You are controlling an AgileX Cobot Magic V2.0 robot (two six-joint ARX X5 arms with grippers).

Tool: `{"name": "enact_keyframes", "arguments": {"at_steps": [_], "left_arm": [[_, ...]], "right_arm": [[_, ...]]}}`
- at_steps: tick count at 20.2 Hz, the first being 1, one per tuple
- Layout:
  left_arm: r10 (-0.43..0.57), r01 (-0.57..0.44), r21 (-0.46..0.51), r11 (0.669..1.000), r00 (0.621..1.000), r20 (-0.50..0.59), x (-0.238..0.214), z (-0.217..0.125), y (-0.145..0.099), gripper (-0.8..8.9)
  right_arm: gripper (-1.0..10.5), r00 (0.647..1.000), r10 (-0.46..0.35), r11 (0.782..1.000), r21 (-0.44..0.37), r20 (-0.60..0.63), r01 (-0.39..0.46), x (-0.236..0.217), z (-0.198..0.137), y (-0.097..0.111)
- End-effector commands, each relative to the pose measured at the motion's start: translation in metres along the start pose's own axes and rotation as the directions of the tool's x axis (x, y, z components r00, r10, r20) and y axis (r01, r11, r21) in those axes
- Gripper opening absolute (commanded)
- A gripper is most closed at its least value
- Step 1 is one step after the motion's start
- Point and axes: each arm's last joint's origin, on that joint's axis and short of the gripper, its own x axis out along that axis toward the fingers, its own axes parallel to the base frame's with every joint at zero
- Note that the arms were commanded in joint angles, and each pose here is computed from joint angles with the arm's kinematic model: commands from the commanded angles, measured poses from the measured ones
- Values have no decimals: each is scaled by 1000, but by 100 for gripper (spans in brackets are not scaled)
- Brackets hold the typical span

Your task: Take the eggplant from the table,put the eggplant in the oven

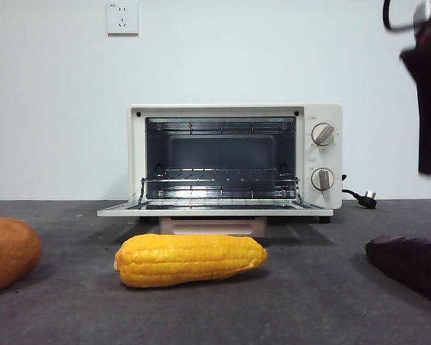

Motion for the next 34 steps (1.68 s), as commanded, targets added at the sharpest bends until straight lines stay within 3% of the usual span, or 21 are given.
{"name": "enact_keyframes", "arguments": {"at_steps": [1,10,15,18,22,25,27,34], "left_arm": [[-11,11,-3,1000,1000,1,1,0,-1,-6],[-17,17,-3,1000,1000,-2,1,-1,-1,-6],[-17,17,-5,1000,1000,-5,1,-1,-2,-6],[-17,17,-4,1000,1000,-4,1,-1,-2,-6],[-16,16,-1,1000,1000,-4,1,-1,-1,-6],[-17,17,-1,1000,1000,-5,1,-1,-1,-6],[-17,17,-4,1000,1000,-7,2,-1,-1,-6],[-18,18,-8,1000,1000,-13,4,-1,1,-6]], "right_arm": [[563,999,-3,1000,28,-32,4,18,-4,0],[555,992,-86,996,25,-89,89,54,3,7],[457,983,-139,989,33,-116,144,67,6,7],[255,979,-178,983,31,-105,182,68,7,6],[119,980,-176,983,30,-97,179,68,8,6],[113,980,-175,983,30,-96,179,68,8,6],[20,981,-174,984,26,-88,177,68,9,7],[-4,988,-156,988,3,-12,156,39,8,13]]}}
